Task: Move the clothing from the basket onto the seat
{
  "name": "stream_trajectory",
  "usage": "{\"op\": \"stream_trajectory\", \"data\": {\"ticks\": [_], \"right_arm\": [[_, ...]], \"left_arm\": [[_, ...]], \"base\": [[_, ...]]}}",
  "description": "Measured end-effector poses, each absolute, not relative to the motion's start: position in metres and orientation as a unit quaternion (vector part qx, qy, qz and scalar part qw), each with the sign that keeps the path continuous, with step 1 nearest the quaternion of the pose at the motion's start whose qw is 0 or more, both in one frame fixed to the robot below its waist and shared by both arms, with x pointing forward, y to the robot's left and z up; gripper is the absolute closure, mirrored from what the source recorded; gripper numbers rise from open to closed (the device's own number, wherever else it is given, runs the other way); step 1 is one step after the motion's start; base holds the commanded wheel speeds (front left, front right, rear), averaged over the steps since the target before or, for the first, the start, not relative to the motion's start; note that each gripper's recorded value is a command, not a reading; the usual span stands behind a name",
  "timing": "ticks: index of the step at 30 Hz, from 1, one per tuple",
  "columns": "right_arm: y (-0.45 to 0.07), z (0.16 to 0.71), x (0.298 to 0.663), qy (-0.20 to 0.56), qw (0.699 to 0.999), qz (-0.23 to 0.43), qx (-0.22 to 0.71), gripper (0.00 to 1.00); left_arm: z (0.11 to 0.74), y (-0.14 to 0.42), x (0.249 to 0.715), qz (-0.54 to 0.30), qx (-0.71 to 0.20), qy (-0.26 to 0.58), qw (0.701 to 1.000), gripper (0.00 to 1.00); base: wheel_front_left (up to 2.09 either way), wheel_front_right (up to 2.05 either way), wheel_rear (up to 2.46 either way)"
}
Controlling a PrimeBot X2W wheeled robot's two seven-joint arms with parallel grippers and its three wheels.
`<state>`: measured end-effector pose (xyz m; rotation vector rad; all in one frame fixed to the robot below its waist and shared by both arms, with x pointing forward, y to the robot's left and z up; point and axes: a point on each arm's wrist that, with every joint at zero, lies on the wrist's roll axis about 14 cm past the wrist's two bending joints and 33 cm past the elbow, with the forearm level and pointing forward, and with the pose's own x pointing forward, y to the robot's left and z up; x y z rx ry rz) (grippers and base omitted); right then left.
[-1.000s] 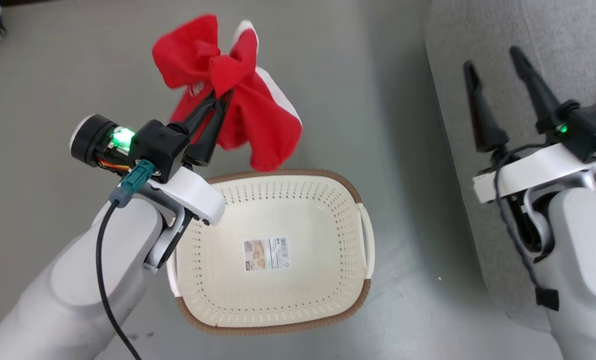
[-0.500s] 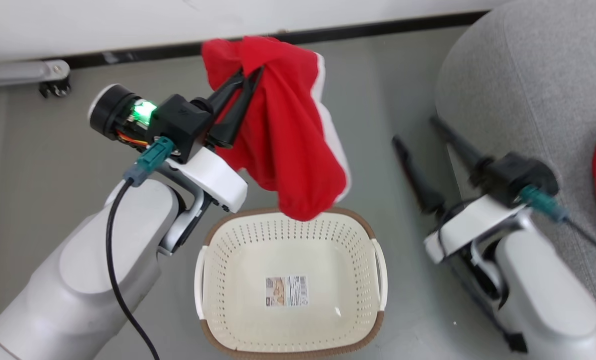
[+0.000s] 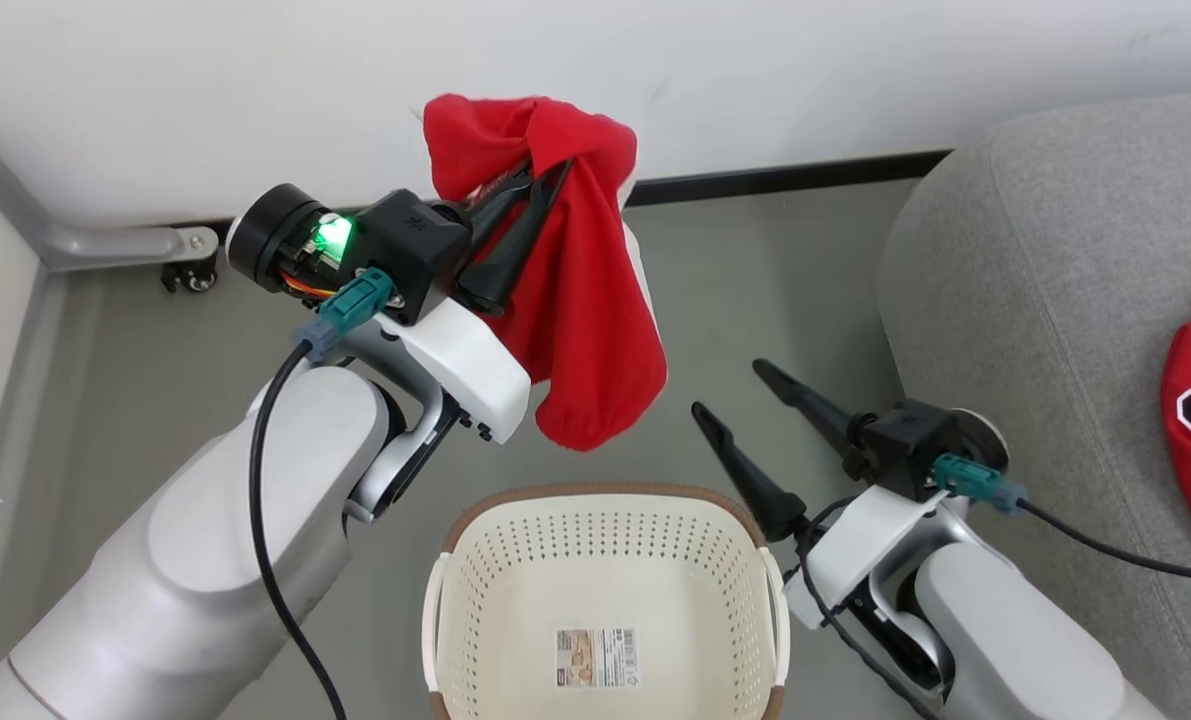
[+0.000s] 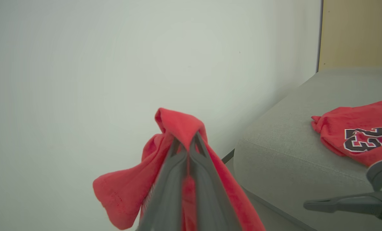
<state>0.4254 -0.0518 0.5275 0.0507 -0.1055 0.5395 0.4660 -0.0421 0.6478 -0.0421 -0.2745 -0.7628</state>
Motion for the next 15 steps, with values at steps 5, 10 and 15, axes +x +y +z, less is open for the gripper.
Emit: {"op": "stream_trajectory", "data": {"ticks": [5,10,15], "right_arm": [[-0.032,0.534,0.411,-0.053,0.953,0.297,0.034,0.0],[-0.01,0.538,0.393,-0.052,0.941,0.333,0.04,0.0],[-0.011,0.547,0.389,-0.06,0.94,0.335,0.04,0.0]], "left_arm": [[0.662,-0.042,0.453,-0.373,-0.009,-0.139,0.917,1.0],[0.674,-0.044,0.438,-0.376,-0.003,-0.147,0.915,1.0],[0.693,-0.044,0.421,-0.379,-0.001,-0.166,0.911,1.0]], "base": [[0.0,0.0,0.0],[0.0,0.0,0.0],[0.0,0.0,0.0]]}}
